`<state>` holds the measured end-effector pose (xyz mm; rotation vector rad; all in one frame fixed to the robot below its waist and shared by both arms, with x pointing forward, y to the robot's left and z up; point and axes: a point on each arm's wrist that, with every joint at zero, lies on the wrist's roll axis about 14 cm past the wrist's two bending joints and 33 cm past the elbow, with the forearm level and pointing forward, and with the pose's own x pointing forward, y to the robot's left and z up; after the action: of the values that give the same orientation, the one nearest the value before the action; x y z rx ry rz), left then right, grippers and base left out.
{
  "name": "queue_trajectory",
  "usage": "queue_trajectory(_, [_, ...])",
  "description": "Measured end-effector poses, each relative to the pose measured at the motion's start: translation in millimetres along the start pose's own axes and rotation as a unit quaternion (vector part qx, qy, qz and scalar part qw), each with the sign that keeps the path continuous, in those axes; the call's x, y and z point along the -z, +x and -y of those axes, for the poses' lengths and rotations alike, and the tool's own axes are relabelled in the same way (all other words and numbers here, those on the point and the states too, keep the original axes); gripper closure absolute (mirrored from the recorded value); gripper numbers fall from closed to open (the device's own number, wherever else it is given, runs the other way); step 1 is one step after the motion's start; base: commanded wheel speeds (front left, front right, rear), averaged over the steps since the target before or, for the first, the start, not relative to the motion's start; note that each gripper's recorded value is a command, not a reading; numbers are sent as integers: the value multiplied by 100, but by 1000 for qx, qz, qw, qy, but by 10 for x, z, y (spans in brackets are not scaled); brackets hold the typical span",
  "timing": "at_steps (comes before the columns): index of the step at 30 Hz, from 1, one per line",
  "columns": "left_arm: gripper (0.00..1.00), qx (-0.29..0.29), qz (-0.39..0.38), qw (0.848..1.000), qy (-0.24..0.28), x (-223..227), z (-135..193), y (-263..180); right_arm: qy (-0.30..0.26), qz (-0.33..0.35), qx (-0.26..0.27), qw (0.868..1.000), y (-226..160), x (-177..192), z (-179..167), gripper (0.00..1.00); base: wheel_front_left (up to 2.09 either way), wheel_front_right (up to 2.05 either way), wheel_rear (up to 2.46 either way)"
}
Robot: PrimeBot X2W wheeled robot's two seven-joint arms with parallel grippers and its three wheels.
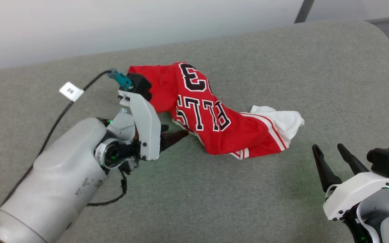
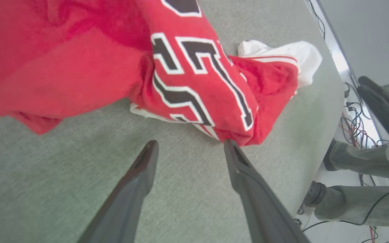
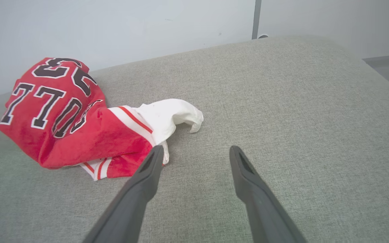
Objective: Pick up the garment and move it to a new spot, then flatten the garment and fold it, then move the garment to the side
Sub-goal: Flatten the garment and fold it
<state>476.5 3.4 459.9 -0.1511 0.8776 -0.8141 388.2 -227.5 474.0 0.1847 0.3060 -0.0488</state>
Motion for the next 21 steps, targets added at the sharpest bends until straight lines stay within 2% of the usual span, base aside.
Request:
queue_trajectory(3, [0,16,9,1000,-10,-60,64,45,2,-1,5,1000,-8,15,29,0,0,0,0])
queue_trajectory(7, [0,43,25,997,-54,-176,157,132,7,-6,14,1000,-28,60,84,0,0,0,0])
queue_trajectory(15, [0,38,3,995,-97,-63,78,369,14,-16,29,999,-30,174,163,0,0,0,0])
queue_trajectory(16, [60,37,-6,994,-100,-10,66,404,14,-17,30,999,-25,187,166,0,0,0,0])
queue_trajectory(17, [100,36,-14,994,-102,33,53,435,15,-18,31,999,-21,200,170,0,0,0,0])
queue_trajectory(21, [100,24,-21,994,-103,95,-36,495,16,-17,32,999,-3,214,174,0,0,0,0])
